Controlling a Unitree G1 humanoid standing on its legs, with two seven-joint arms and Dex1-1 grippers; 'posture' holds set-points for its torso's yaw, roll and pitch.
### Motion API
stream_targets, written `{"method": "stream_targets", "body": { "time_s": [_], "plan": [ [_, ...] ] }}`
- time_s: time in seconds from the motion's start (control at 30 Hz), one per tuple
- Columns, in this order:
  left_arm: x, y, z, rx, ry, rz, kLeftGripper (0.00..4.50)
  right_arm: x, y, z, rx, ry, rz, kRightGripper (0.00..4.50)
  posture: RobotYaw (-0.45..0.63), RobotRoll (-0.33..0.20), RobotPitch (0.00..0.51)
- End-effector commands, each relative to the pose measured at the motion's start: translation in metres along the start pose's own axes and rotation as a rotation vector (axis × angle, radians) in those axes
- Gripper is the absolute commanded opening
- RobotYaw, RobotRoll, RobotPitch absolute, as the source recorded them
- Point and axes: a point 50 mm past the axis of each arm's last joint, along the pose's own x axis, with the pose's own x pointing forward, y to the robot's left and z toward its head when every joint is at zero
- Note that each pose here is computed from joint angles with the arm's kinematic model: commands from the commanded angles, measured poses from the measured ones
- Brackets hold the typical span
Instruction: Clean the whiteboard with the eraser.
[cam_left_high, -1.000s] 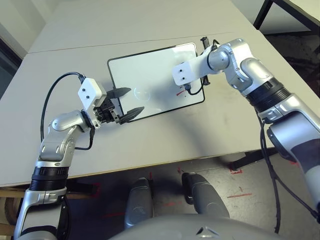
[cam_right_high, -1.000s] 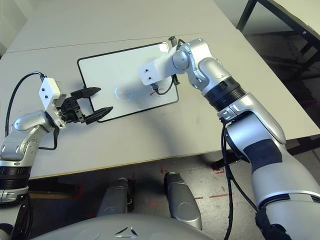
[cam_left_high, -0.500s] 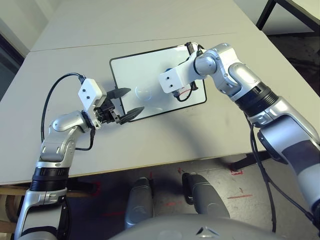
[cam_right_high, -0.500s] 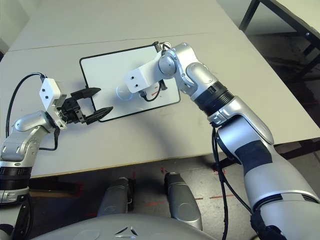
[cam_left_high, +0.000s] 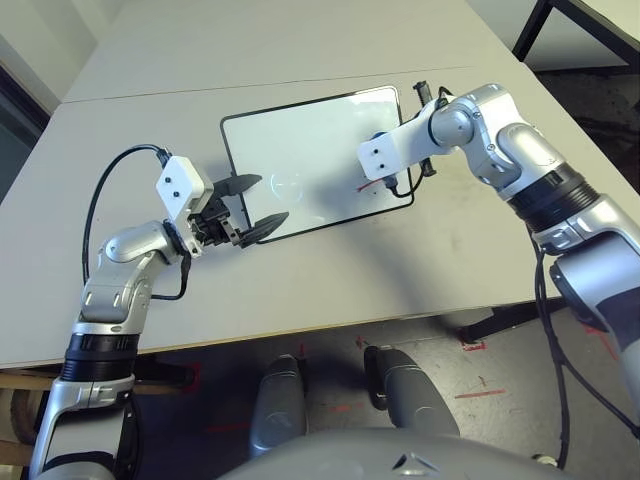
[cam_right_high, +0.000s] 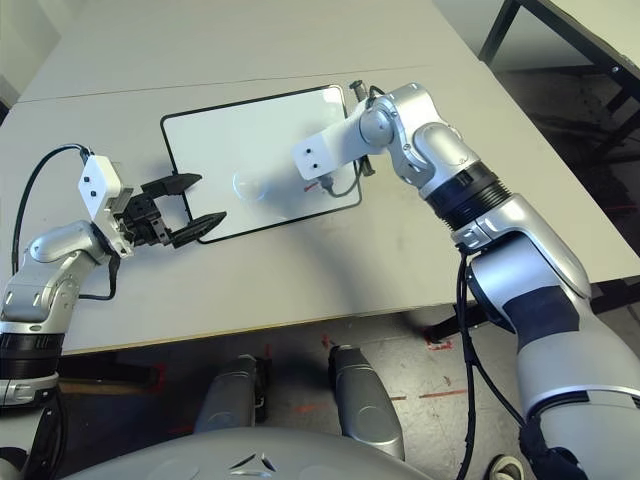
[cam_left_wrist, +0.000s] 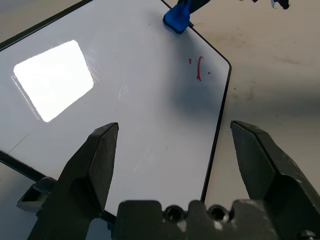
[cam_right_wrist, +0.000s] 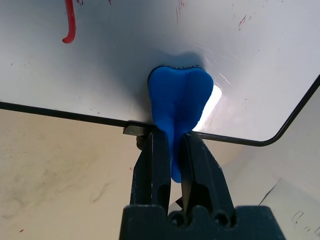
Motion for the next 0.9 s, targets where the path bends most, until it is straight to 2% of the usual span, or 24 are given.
{"method": "stream_targets", "body": {
  "time_s": [0.03,0.2,0.37,0.53,0.9],
  "plan": [
    [0.000,-0.002,-0.005,-0.005,0.023,-0.014,4.50,-0.008,-0.001,-0.006,0.031,0.011,0.004,0.09,-0.10,0.000,0.123],
    [-0.005,0.003,-0.005,0.001,0.038,0.001,4.50,-0.028,0.003,0.000,0.027,-0.033,0.006,0.09,-0.10,0.000,0.134],
    [-0.008,0.003,-0.005,0.002,0.045,-0.007,4.50,-0.038,0.013,0.001,0.023,-0.046,0.019,0.09,-0.10,0.000,0.142],
    [-0.007,0.001,-0.005,0.002,0.057,-0.027,4.50,-0.029,0.031,0.006,0.045,-0.047,0.032,0.09,-0.11,0.000,0.145],
    [-0.004,0.001,-0.005,0.010,0.060,-0.046,4.50,-0.015,0.042,0.014,0.066,-0.035,0.020,0.09,-0.11,0.000,0.144]
  ]
}}
